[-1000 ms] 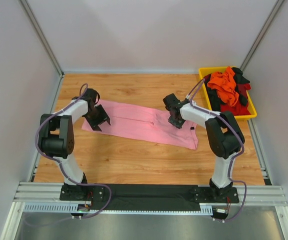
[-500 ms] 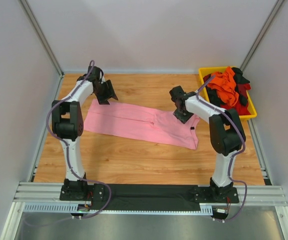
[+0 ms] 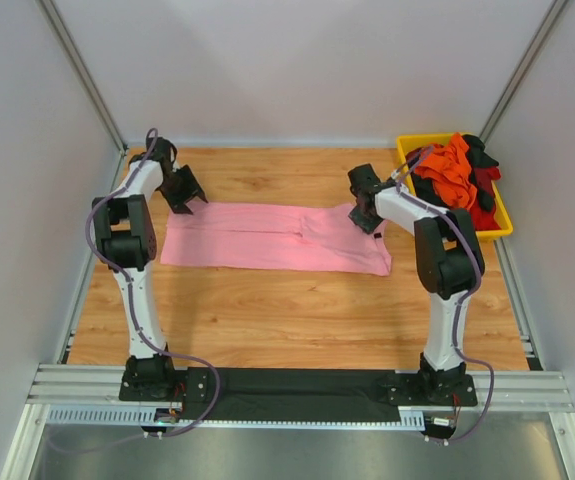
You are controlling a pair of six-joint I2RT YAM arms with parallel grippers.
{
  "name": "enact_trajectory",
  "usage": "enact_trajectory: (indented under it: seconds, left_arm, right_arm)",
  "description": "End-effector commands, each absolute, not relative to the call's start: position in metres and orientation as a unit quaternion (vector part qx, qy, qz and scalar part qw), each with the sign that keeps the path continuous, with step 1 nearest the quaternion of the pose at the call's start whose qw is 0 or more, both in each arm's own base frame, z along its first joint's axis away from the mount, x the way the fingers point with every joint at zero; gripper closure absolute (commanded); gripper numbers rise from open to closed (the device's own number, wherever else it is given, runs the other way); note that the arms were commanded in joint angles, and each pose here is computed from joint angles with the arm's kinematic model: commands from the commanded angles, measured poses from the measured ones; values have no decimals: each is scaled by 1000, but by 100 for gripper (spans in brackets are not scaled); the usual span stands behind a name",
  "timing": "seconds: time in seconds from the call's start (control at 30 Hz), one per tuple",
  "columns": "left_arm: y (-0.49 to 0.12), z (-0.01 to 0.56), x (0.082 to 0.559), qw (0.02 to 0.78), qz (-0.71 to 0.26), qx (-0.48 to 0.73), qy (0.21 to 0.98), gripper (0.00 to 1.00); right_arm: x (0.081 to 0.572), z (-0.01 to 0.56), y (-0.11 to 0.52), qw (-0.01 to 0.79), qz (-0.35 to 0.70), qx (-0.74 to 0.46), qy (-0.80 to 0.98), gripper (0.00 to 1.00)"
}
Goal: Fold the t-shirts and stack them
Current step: Fold the tshirt
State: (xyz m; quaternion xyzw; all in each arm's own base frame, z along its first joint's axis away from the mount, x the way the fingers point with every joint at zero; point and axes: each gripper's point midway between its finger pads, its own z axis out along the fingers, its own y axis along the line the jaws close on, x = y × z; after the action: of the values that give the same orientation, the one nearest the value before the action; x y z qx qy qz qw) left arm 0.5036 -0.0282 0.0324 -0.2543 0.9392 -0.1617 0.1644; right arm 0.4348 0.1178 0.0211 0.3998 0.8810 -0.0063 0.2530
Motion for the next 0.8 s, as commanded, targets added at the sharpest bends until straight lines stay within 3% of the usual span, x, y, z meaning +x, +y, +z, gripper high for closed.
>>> enact_trajectory:
  seconds: [0.0,0.17,0.23,0.43,0.6,0.77]
  left_arm:
    - [10,13,489,135,-111,-302,937,34]
    - [42,13,468,123,-61,-324,936,38]
    - [53,25,451,109,-22,-349,931,33]
    - [30,72,461,174,-49,-301,936,33]
    - [40,129,468,223,72,-230,945,32]
    - [8,148,460,243,77,-181,950,32]
  right_arm:
    - [482,11,133,282,26,343,896,64]
    - [536,23,154,322,63,278,903,64]
    - [552,17,161,328,77,256,906,64]
    - [588,68,167,362,124,214,899,61]
    - [570,111,152,351,103,270,891,59]
    - [530,117,138,316,79,313,892,65]
